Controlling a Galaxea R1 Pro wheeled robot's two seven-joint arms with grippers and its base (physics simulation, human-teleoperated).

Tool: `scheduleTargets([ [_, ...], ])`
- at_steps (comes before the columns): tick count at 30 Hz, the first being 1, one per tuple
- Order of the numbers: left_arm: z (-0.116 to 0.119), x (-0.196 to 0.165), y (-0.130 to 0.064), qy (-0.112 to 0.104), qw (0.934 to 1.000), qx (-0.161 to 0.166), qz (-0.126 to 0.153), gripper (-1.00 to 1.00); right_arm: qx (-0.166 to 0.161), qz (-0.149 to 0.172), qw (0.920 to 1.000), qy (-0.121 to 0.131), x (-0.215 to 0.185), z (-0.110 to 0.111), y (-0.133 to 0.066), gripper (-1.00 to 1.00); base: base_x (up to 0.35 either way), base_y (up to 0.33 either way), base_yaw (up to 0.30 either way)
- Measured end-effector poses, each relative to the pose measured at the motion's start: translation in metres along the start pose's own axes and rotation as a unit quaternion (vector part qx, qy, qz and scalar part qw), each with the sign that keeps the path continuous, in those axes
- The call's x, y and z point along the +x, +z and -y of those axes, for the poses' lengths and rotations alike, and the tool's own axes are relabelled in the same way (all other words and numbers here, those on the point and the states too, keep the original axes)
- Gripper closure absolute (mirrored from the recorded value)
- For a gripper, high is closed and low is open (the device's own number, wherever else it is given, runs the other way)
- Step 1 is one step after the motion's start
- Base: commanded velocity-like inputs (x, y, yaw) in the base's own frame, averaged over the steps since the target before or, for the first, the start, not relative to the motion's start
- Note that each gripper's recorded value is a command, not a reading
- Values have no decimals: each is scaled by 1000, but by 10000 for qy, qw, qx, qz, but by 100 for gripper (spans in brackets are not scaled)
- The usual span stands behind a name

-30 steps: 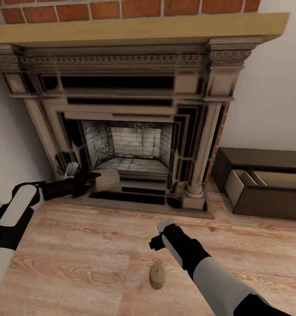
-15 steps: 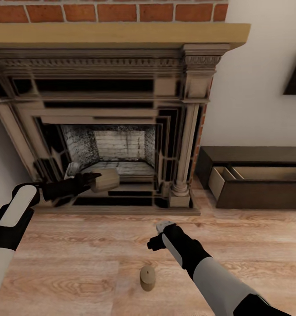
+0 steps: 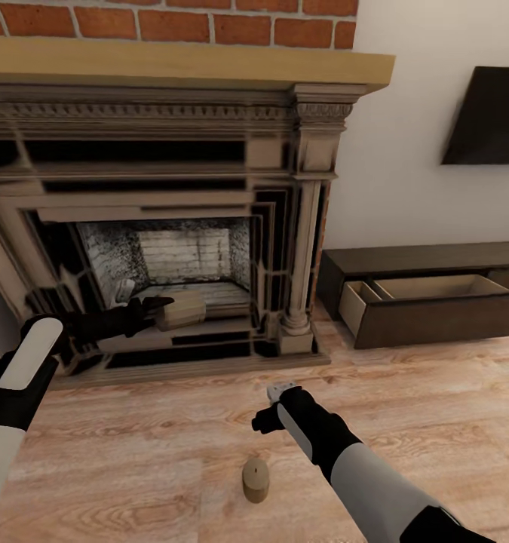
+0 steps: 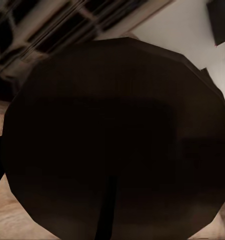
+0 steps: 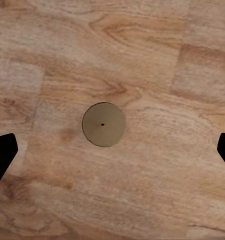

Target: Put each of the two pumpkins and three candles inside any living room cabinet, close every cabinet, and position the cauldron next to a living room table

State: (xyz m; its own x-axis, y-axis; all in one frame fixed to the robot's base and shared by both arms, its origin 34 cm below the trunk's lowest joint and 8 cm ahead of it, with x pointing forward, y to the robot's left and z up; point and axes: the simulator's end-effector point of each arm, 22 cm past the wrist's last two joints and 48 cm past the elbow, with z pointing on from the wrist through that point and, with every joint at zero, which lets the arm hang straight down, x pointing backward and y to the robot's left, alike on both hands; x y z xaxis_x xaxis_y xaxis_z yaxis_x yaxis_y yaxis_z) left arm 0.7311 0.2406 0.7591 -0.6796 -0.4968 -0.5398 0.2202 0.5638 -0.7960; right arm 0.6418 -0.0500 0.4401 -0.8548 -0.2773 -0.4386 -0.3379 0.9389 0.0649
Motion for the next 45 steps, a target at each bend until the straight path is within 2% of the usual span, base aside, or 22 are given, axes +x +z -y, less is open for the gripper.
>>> scheduleTargets([
  [10, 1, 1, 0, 3, 10000, 6, -6, 100, -2, 16, 10000, -8, 0, -1, 0, -100, 20, 23, -24],
  [23, 1, 2, 2, 1, 10000, 3, -8, 100, -8, 36, 10000, 18, 0, -1, 1, -100, 232, 171, -6],
  [27, 3, 2, 2, 2, 10000, 26, -5, 100, -364, 5, 9985, 420, 1, -17, 0, -100, 59, 38, -200],
  [30, 4, 2, 2, 2, 10000, 35, -7, 100, -478, 1, 9973, 561, 1, -22, -1, -100, 10, 6, -127],
  [34, 4, 2, 2, 10, 10000, 25, -12, 100, -487, -61, 9967, 641, 7, -19, 1, -100, 1, 95, -14],
  [40, 5, 2, 2, 11, 10000, 39, -11, 100, -425, 110, 9966, 696, 1, -13, 4, -100, 0, 17, -1],
  [45, 6, 2, 3, 6, 10000, 50, -14, 100, -354, 77, 9968, 711, 6, -9, 7, -100, 0, 1, 0],
])
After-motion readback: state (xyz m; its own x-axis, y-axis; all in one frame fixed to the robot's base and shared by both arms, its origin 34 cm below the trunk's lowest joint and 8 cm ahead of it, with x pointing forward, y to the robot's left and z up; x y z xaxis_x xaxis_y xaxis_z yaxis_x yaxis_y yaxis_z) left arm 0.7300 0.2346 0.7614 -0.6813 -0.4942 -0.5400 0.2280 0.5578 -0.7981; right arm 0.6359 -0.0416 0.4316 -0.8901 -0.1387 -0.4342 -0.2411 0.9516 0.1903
